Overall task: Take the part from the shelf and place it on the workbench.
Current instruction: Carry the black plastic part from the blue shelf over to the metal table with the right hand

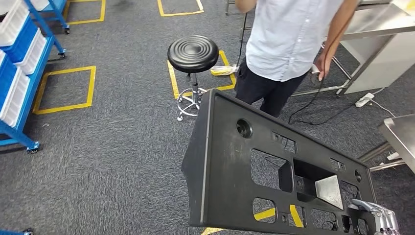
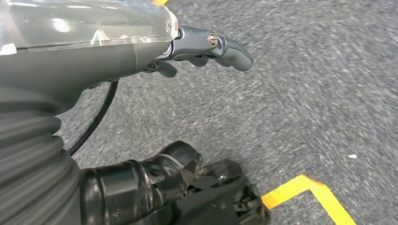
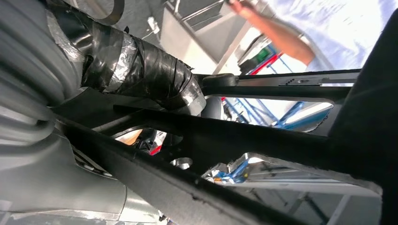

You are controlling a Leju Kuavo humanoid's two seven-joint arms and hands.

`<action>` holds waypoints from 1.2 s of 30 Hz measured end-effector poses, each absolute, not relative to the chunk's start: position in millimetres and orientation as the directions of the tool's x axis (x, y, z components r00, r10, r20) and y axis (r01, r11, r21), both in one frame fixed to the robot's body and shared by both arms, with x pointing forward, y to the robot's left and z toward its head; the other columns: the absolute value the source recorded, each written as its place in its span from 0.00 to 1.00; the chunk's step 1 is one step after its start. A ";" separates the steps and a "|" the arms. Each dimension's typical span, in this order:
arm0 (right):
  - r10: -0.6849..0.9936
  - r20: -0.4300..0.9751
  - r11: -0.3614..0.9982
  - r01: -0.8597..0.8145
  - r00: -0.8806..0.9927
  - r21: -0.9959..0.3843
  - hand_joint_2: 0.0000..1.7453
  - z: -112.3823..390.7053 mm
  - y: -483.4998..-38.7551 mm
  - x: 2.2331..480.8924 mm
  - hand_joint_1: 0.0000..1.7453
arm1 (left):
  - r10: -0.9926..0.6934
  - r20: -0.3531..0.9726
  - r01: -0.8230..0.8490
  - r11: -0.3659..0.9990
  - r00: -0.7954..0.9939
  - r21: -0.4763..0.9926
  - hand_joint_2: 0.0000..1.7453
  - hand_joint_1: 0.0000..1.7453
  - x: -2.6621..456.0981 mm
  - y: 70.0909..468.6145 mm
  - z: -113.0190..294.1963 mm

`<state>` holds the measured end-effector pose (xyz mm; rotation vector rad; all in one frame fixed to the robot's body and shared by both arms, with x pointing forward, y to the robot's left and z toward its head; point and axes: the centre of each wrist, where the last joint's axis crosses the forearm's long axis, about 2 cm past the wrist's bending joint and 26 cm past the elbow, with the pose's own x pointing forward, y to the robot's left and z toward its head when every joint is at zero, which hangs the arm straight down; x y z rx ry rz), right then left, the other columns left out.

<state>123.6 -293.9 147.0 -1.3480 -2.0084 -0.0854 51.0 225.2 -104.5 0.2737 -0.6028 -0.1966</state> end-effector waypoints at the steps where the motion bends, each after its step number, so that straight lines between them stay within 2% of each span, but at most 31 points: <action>1: 0.786 0.582 0.455 0.833 -0.208 -0.316 1.00 147.1 -293.9 123.7 1.00 | -0.261 0.531 0.102 0.945 0.807 0.309 1.00 0.00 51.3 225.1 -104.4; 36: 0.780 0.606 0.451 0.811 -0.156 -0.372 1.00 136.0 -292.4 118.3 1.00 | -0.248 0.534 0.089 0.948 0.808 0.306 1.00 0.00 52.7 225.3 -104.3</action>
